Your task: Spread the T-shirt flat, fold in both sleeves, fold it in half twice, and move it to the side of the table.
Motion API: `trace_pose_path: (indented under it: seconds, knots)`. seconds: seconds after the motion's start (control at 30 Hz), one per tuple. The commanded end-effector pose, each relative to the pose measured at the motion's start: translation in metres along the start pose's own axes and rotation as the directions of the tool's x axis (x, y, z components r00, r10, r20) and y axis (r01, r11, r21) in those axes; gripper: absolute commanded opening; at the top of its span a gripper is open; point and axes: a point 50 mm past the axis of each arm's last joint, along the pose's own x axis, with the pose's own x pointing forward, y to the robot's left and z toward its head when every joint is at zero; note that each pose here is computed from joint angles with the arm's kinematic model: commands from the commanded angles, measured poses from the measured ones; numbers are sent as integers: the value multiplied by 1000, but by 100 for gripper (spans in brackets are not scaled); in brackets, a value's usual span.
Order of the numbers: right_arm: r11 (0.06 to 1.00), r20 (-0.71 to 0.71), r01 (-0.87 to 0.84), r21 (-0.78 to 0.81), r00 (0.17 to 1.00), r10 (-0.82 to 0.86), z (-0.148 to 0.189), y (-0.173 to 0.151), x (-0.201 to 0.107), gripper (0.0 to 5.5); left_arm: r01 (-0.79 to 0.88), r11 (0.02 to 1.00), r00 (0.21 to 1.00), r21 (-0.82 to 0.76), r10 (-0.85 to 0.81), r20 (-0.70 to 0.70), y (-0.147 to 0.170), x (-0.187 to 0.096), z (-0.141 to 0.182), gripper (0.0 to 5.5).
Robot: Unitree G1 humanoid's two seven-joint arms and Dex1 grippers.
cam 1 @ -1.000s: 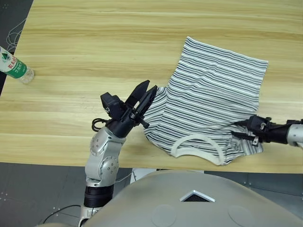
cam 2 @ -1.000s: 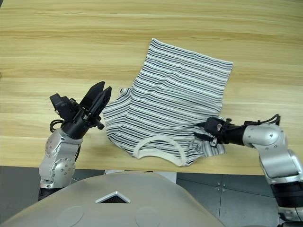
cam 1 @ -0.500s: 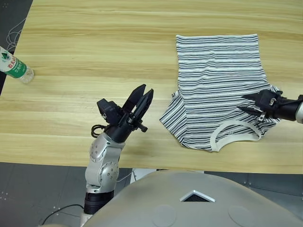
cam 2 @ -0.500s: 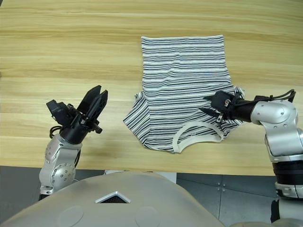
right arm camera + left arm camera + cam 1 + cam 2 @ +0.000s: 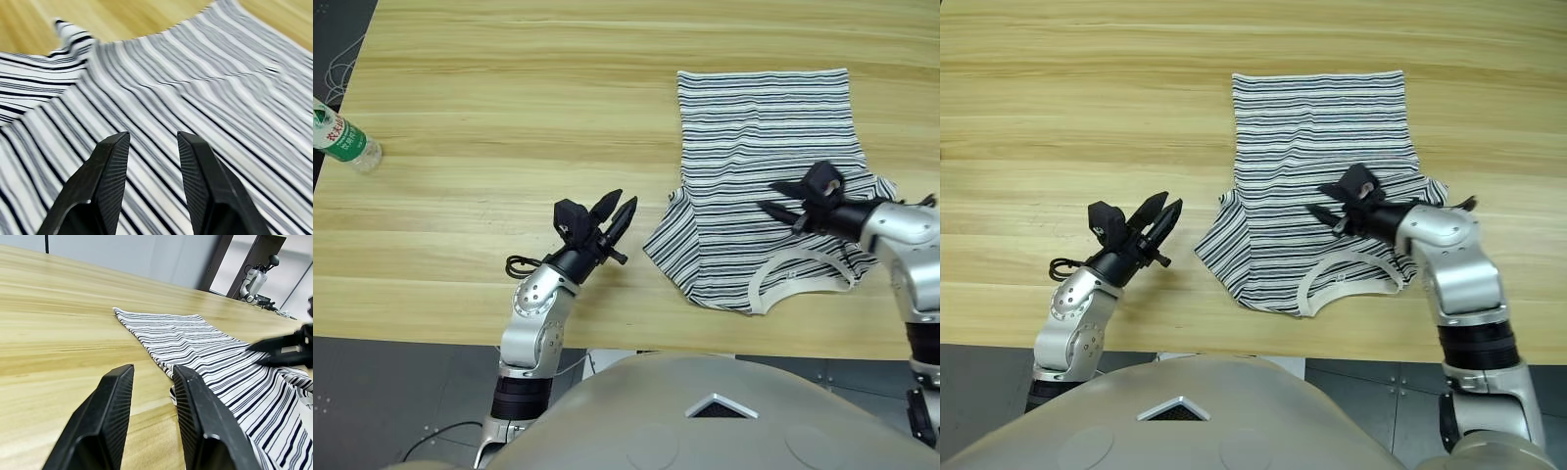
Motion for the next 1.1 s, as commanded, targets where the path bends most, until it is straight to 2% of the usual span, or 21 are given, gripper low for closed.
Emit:
trace_pose_path:
  seconds: [0.03, 0.4, 0.63, 0.77, 0.9, 1.03, 1.1]
  knots:
    - [999, -51, -36, 17, 998, 37, -1, 18, 23, 178, -26, 999, 998, -21, 27, 55, 3, 1, 9, 150]
    - [995, -235, -62, -83, 971, 41, -24, 37, 67, 178, -57, 997, 992, -51, 62, 108, 2, 3, 15, 150]
    - [955, -259, -228, -192, 950, 175, -33, 78, 102, 178, -40, 997, 991, -58, 47, 124, 1, 9, 18, 150]
    - [955, -254, -217, -202, 953, 162, -35, 79, 107, 178, -62, 997, 994, -53, 66, 84, 5, 8, 13, 150]
    - [977, -199, -95, -192, 978, 56, -31, 62, 106, 178, -131, 990, 991, -55, 131, 1, 12, 5, -2, 150]
    - [991, -31, 79, -108, 996, -82, -10, 39, 87, 178, -204, 977, 978, -68, 200, -59, 21, -5, -7, 150]
    - [989, 86, 145, -29, 986, -142, 7, 28, 67, 178, -238, 968, 970, -80, 231, -79, 26, -15, -3, 150]
